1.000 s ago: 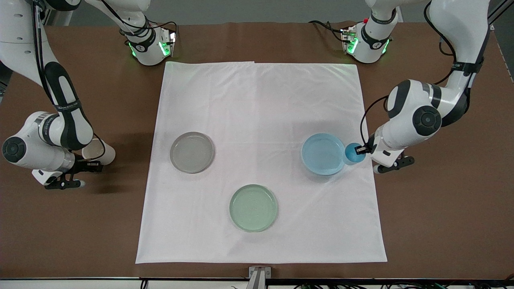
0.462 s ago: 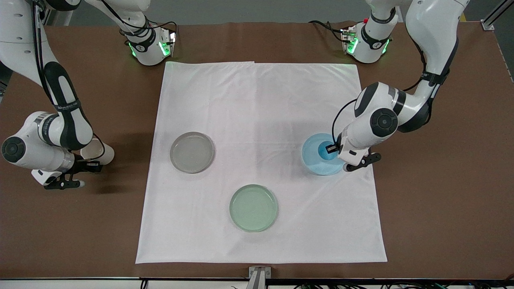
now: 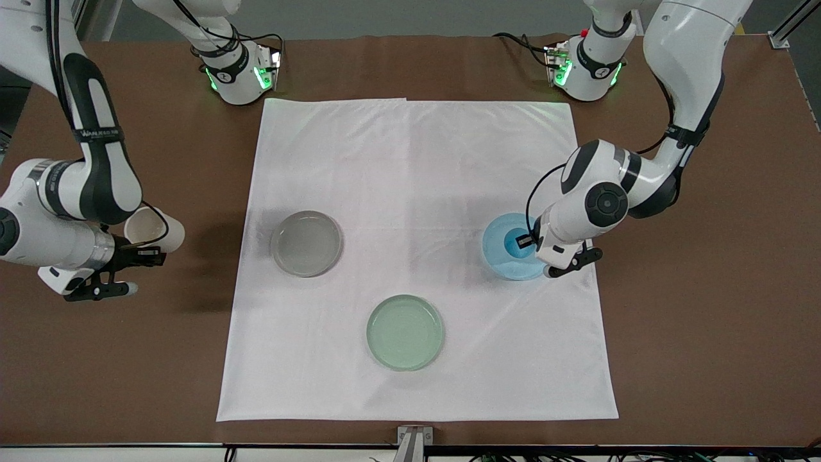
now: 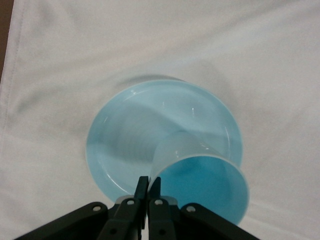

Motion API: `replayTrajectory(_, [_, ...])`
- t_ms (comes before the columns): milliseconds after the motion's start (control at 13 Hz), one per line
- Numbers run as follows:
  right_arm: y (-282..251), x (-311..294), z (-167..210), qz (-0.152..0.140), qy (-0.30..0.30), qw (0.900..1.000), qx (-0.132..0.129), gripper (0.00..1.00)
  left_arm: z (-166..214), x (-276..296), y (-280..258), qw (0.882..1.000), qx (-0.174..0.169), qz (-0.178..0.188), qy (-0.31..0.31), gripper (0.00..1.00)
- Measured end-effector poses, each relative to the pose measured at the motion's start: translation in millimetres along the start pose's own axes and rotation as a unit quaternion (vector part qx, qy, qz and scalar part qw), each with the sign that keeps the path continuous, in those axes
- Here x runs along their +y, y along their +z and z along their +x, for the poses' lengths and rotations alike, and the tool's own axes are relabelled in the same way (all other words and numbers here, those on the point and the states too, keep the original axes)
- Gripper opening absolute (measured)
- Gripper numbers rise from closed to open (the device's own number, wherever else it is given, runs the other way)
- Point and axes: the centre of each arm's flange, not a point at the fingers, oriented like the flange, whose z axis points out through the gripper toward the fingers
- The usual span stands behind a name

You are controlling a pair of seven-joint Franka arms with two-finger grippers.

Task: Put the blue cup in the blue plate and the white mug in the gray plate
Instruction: 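Lower the blue cup onto the blue plate while the right gripper carries the mug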

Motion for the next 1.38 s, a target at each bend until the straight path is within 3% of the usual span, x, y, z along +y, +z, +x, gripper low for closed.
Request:
replayTrajectory(231, [-1,-127,0,-0.001,0.032,0.999,-0.003,0.2,0,0,0,1.0,0.0,0.0,0.0,0.04])
replayTrajectory(462, [17,-218,-4,0.015,0.048,0.999,0.018,0.2,1,0,2,1.0,-0.002,0.001,0.0,0.04])
replayTrajectory(692, [55,-243,4,0.017,0.051,0.998,0.037,0.2,2,0,12,1.0,-0.008,0.001,-0.001,0.04])
replayTrajectory(923, [88,-239,13,0.016,0.057,0.997,0.04,0.2,2,0,20,1.0,-0.013,0.002,-0.002,0.04])
replayTrajectory(1000, [94,-238,14,0.015,0.058,0.998,0.037,0.2,3,0,21,1.0,-0.014,0.002,-0.002,0.08])
replayTrajectory(1385, [111,-249,11,0.011,0.05,0.998,0.027,0.2,10,1,6,1.0,-0.001,-0.008,-0.021,0.6])
